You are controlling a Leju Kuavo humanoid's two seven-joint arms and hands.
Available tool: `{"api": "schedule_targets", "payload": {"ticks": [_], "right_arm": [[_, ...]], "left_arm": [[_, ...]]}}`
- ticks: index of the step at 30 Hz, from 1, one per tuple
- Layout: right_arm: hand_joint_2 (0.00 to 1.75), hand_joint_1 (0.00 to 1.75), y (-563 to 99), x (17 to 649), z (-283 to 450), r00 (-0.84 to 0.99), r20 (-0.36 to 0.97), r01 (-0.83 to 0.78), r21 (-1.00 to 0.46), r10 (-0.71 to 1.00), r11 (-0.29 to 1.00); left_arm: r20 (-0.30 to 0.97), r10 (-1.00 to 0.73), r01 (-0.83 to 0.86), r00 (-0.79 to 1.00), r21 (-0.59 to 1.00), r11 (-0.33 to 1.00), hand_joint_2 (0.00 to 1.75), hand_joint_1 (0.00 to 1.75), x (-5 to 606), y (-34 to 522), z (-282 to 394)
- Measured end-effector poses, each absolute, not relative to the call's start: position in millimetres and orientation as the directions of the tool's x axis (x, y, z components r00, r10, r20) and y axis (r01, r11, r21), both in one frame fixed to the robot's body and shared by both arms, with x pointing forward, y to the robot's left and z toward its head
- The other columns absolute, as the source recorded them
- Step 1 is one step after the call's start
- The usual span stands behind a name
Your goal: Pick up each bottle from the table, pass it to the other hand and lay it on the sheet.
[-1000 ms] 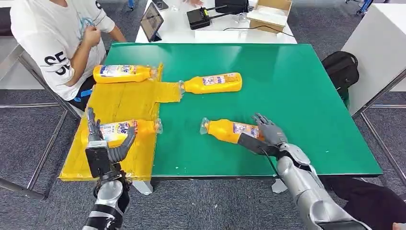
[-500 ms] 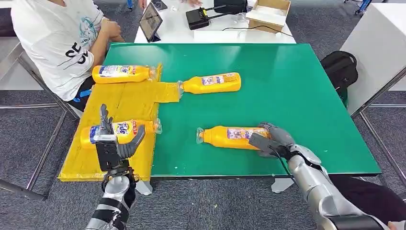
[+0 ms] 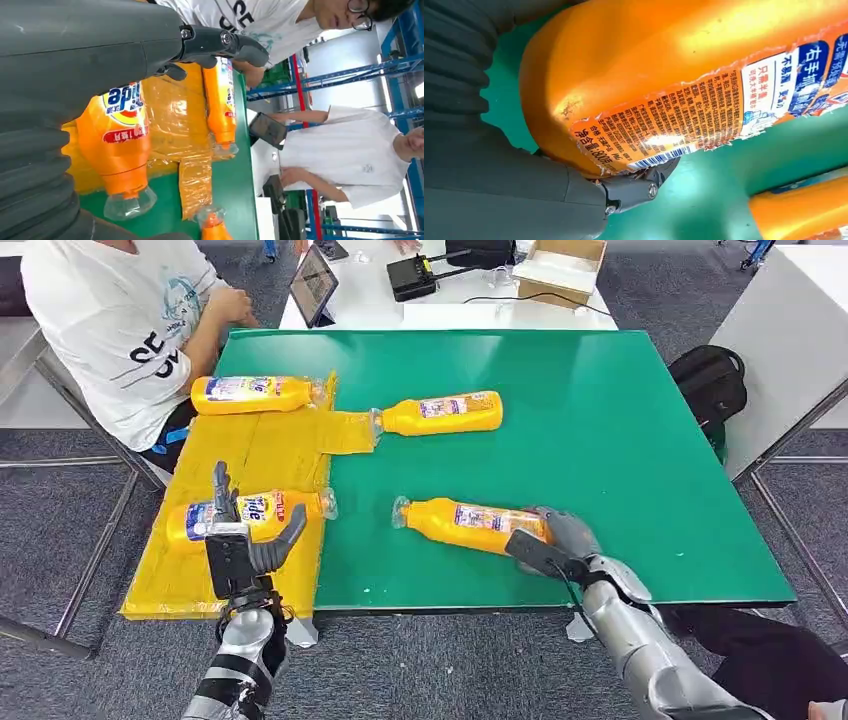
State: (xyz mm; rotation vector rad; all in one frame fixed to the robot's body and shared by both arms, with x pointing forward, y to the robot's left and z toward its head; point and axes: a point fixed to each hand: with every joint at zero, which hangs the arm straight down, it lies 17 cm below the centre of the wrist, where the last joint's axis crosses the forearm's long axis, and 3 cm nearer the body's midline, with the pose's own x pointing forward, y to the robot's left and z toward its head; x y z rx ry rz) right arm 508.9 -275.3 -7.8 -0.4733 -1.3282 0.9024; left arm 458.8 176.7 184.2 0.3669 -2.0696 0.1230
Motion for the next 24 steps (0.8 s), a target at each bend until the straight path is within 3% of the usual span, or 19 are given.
{"api": "schedule_targets", "payload": {"ticks": [14, 24], "right_arm": [[1.75, 1.75, -242.0, 501.7, 8.8, -0.105, 0.67, -0.209, -0.737, 0.735, 0.643], [1.75, 1.75, -263.9, 501.1, 90.6, -0.177, 0.795, 0.168, -0.556, 0.58, 0.814]], "left_arm": [[0.866, -0.204, -0.304, -0.457, 0.063, 0.95, 1.75, 0.0, 459.6, 177.2, 180.9], [0.873, -0.209, -0.334, -0.44, 0.057, 0.941, 1.75, 0.0, 458.3, 183.8, 177.0]]}}
